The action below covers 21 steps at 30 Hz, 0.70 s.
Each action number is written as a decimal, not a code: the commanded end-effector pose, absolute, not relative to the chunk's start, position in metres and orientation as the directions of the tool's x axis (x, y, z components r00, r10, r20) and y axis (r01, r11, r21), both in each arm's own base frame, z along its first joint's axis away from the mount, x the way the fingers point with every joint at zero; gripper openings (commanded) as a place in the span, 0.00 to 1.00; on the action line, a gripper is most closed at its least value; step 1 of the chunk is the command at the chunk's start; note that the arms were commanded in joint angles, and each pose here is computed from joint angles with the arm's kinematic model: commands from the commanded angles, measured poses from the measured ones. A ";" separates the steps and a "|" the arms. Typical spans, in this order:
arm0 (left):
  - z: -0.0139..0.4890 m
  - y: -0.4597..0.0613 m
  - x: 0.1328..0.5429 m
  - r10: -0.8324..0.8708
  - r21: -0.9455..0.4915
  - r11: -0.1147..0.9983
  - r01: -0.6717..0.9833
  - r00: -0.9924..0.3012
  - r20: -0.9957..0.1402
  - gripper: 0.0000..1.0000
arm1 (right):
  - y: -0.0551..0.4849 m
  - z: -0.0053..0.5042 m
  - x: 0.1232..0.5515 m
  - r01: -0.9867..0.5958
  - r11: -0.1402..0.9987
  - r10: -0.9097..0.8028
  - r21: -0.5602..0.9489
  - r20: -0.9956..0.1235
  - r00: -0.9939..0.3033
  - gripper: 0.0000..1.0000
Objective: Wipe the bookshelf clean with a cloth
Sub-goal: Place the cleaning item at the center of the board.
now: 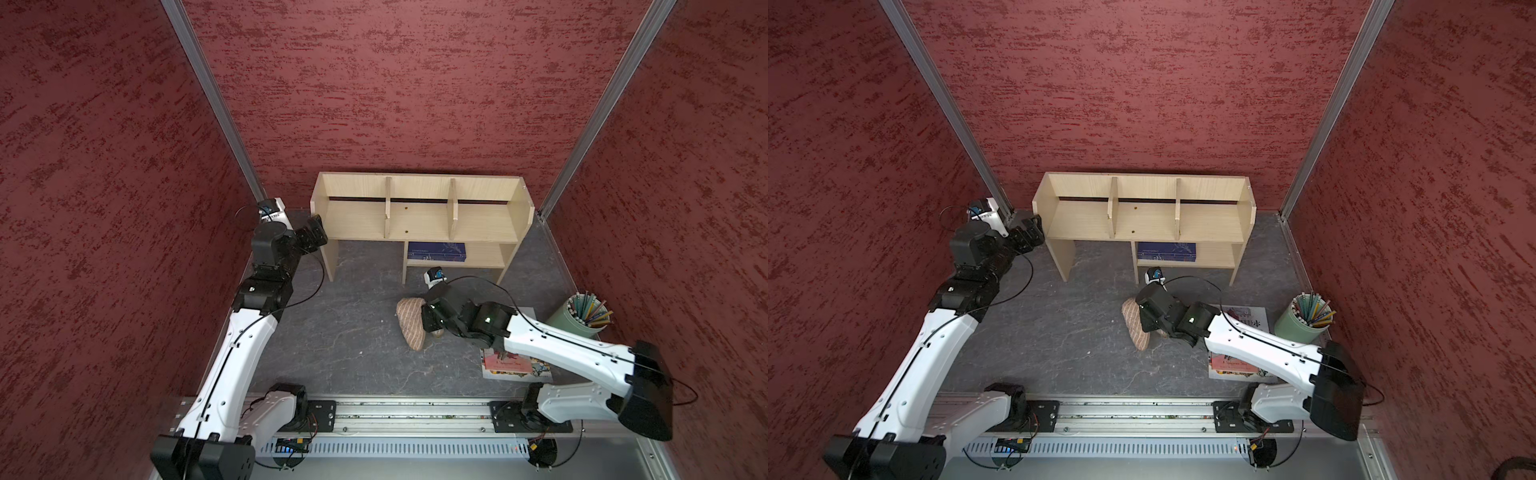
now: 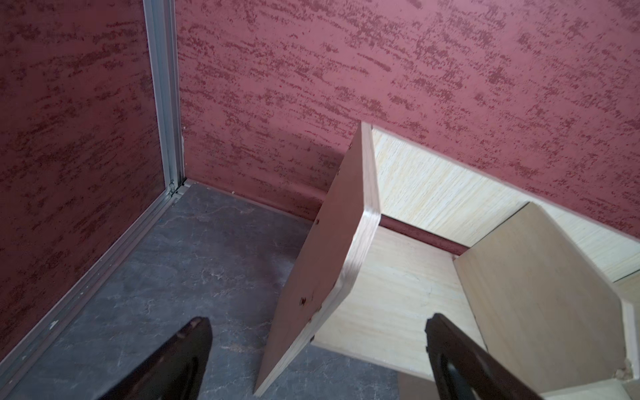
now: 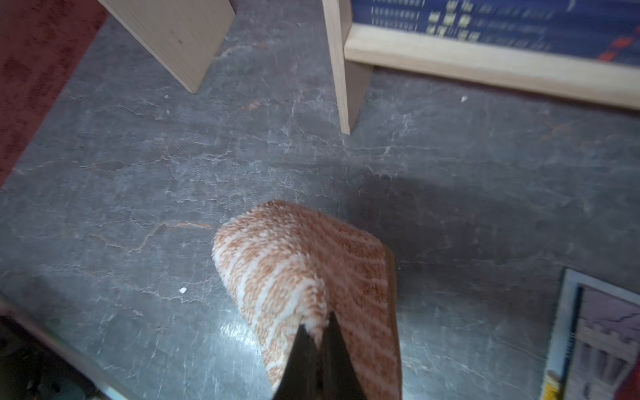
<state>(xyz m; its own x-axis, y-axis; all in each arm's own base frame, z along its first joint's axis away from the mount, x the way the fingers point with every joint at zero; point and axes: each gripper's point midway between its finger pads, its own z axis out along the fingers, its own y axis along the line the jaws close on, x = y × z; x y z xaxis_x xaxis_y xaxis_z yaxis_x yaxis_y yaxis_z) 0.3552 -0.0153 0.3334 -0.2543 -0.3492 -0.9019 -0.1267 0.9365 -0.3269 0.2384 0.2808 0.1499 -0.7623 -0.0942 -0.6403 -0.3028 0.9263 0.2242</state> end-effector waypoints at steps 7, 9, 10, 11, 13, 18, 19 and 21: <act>0.237 -0.021 0.317 -0.399 -0.336 0.917 -0.214 -0.470 -0.788 1.00 | 0.311 0.099 0.266 -0.224 0.926 0.009 0.305 -0.611 -0.792 0.40; 0.228 -0.023 0.312 -0.387 -0.319 0.922 -0.220 -0.491 -0.780 1.00 | 0.303 0.108 0.266 -0.229 0.929 0.007 0.290 -0.632 -0.775 0.68; 0.226 -0.022 0.309 -0.381 -0.306 0.924 -0.229 -0.491 -0.783 1.00 | 0.298 0.119 0.266 -0.235 0.931 0.004 0.280 -0.650 -0.760 0.82; 0.226 -0.018 0.307 -0.378 -0.294 0.924 -0.244 -0.483 -0.789 1.00 | 0.291 0.128 0.266 -0.238 0.935 -0.001 0.264 -0.668 -0.745 0.92; 0.231 -0.007 0.305 -0.379 -0.271 0.919 -0.288 -0.447 -0.810 1.00 | 0.274 0.154 0.266 -0.235 0.943 0.000 0.235 -0.708 -0.706 0.98; 0.261 0.018 0.316 -0.312 -0.183 0.916 -0.356 -0.349 -0.884 1.00 | 0.195 0.202 0.270 -0.106 0.972 0.097 0.211 -0.765 -0.636 0.98; 0.263 0.023 0.321 -0.297 -0.161 0.914 -0.372 -0.343 -0.891 1.00 | 0.175 0.216 0.272 -0.069 0.975 0.128 0.213 -0.786 -0.605 0.98; 0.262 0.033 0.333 -0.272 -0.119 0.904 -0.411 -0.338 -0.901 1.00 | 0.130 0.235 0.275 0.037 0.981 0.180 0.192 -0.814 -0.553 0.98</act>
